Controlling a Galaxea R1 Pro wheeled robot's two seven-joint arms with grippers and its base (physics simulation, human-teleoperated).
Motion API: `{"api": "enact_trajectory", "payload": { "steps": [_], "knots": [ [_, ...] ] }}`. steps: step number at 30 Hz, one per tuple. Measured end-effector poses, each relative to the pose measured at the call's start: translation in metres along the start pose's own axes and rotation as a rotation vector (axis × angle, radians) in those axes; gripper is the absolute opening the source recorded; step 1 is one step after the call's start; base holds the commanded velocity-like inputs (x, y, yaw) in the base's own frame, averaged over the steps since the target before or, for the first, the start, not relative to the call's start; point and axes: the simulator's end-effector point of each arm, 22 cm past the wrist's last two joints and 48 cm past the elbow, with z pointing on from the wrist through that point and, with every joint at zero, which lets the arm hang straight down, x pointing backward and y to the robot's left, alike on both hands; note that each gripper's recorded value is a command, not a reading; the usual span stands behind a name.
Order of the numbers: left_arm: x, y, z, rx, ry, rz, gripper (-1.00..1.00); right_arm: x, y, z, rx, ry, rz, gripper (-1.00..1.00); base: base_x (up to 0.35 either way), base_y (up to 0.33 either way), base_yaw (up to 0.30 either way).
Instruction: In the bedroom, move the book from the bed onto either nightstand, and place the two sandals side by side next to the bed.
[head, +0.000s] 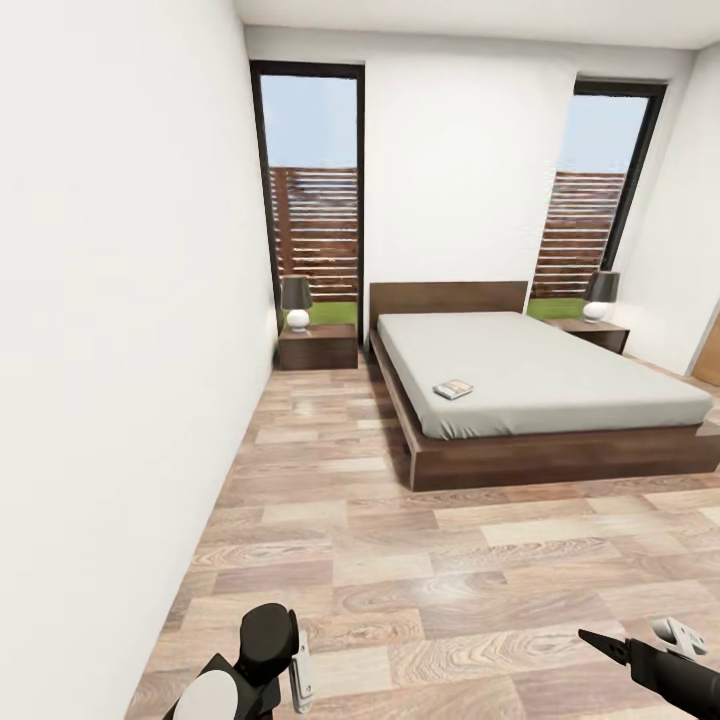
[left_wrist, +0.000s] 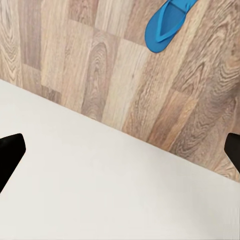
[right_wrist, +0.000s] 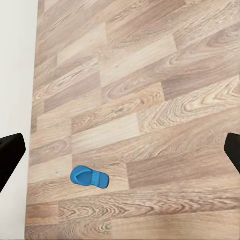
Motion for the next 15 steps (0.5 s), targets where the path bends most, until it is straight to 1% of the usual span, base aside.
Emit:
{"api": "enact_trajectory", "payload": {
  "steps": [15],
  "knots": [
    [-0.002,-0.014,0.027,0.001,0.000,-0.003,1.00,0.021,-0.017,0.015,0.000,0.000,0.000,1.00,0.000,0.000,0.000]
  ]
}}
